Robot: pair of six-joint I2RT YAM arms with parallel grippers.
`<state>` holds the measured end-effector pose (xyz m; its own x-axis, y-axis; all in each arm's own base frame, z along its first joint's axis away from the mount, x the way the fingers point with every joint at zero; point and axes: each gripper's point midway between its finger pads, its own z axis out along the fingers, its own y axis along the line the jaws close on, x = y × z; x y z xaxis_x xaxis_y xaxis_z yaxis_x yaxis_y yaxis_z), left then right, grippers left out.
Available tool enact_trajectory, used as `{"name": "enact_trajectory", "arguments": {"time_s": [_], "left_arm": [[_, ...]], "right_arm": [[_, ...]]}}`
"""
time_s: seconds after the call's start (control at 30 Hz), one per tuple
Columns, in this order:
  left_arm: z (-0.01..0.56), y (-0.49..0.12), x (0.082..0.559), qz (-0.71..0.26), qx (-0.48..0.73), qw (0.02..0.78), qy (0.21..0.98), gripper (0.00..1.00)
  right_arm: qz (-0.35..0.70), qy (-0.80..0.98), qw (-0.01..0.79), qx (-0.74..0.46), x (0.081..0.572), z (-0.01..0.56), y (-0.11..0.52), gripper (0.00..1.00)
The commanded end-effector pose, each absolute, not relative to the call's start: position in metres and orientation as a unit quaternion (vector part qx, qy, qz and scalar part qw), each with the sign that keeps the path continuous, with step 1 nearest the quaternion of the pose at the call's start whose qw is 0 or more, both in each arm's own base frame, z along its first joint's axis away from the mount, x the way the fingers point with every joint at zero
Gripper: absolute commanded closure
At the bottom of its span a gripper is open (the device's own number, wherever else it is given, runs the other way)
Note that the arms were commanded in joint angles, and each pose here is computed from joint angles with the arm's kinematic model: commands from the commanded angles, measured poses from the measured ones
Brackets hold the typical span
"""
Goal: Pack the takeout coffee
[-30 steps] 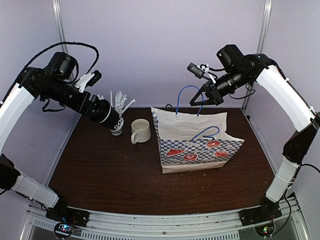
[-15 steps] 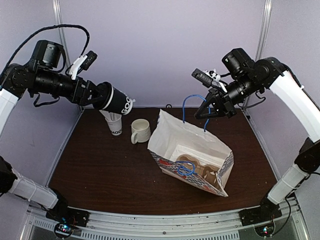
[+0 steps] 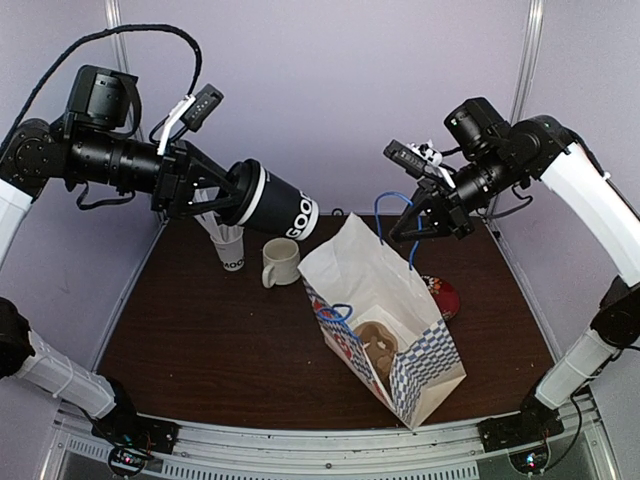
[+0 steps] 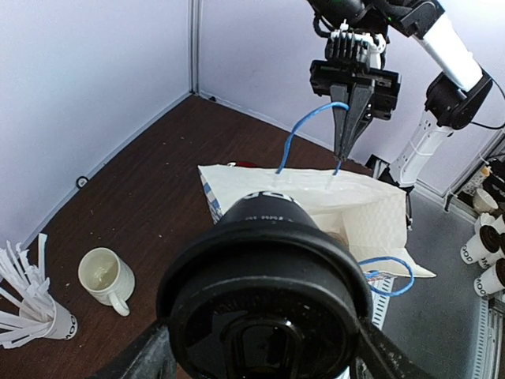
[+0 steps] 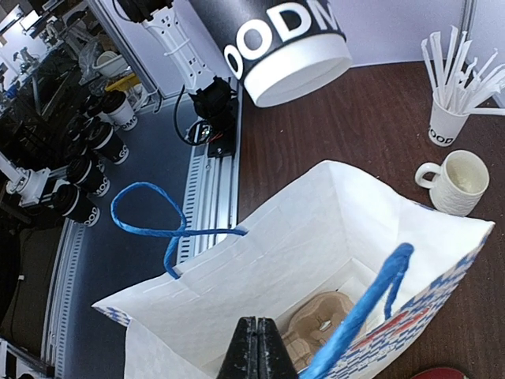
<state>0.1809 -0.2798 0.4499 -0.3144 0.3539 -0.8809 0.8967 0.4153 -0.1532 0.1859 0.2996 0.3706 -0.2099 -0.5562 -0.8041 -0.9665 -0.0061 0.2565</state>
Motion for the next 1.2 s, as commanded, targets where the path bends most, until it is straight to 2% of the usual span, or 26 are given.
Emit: {"name": "enact_trajectory", "arguments": {"time_s": [0.0, 0.1, 0.3, 0.57, 0.87, 1.17], "left_arm": [[0.466, -0.268, 0.192, -0.297, 0.418, 0.462, 0.724, 0.31], [0.458, -0.261, 0.196, -0.276, 0.412, 0.465, 0.734, 0.30], [0.442, -0.254, 0.201, -0.251, 0.405, 0.464, 0.747, 0.30], [0.428, -0.261, 0.210, -0.246, 0.402, 0.459, 0.753, 0.30], [0.423, -0.270, 0.217, -0.246, 0.405, 0.452, 0.756, 0.31], [0.418, -0.272, 0.219, -0.246, 0.406, 0.446, 0.759, 0.30]], "right_arm": [[0.377, 0.683, 0.275, -0.561, 0.215, 0.378, 0.309, 1.00], [0.327, 0.720, 0.267, -0.550, 0.232, 0.362, 0.302, 0.92], [0.232, 0.773, 0.245, -0.538, 0.247, 0.326, 0.274, 0.89], [0.119, 0.800, 0.291, -0.511, 0.267, 0.326, 0.233, 0.74], [0.136, 0.784, 0.303, -0.525, 0.240, 0.334, 0.219, 0.44], [0.095, 0.822, 0.292, -0.480, 0.257, 0.314, 0.191, 0.35]]}}
